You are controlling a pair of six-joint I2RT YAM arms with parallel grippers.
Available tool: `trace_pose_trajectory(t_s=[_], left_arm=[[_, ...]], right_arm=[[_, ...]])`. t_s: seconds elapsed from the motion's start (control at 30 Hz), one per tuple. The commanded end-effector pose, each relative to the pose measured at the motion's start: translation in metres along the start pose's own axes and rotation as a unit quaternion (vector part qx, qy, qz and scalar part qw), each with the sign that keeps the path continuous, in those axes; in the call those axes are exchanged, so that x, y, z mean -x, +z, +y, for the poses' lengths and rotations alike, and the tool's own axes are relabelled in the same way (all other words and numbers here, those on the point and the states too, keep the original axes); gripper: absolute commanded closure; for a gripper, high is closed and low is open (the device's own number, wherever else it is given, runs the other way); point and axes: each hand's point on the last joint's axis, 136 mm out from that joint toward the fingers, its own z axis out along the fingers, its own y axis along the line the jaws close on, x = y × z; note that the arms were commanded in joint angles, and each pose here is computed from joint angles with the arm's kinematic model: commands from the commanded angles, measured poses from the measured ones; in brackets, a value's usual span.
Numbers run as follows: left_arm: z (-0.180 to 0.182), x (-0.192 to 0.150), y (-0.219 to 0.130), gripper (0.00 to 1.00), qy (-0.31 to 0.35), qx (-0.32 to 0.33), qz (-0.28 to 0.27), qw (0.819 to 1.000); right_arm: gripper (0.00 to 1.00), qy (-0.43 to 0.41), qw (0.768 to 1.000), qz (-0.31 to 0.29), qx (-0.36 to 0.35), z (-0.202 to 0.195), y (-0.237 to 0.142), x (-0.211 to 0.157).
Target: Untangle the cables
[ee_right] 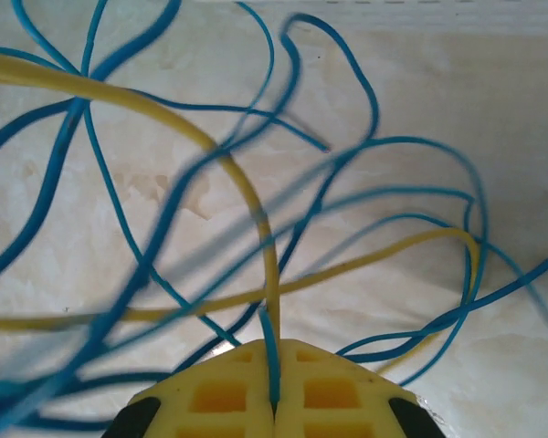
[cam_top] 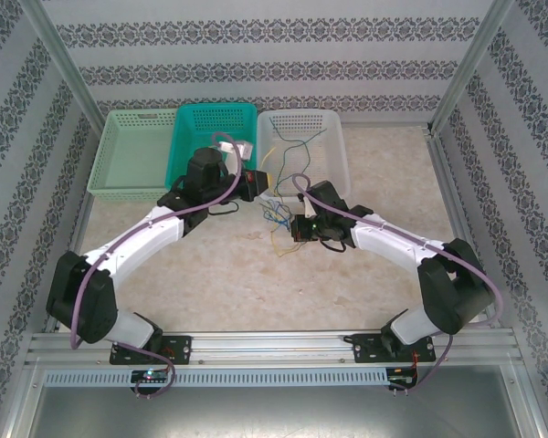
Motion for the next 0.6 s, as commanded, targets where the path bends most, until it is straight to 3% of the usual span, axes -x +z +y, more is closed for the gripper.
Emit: trace_pose_trajectory(t_s=[0.0,0.23,0.57], left_arm=[[-0.013,0.035,-0.023,1.0,-0.005,-0.018,-0.056,0.998],[-0.003,0.053,-0.052,1.0,-0.018,0.005,-0.091,0.996],[0.022,0.091,-0.132,1.0,-0.026,0.068,-0.178,0.981]], right_arm=[[1.0,-0.002,0.999,0.025,-0.039,-0.022,0.005,-0.018],[1.0,0.025,0.993,0.079,-0.087,-0.052,0.016,-0.048],[1.0,0.045,0.98,0.121,-0.153,-0.092,0.024,-0.074]])
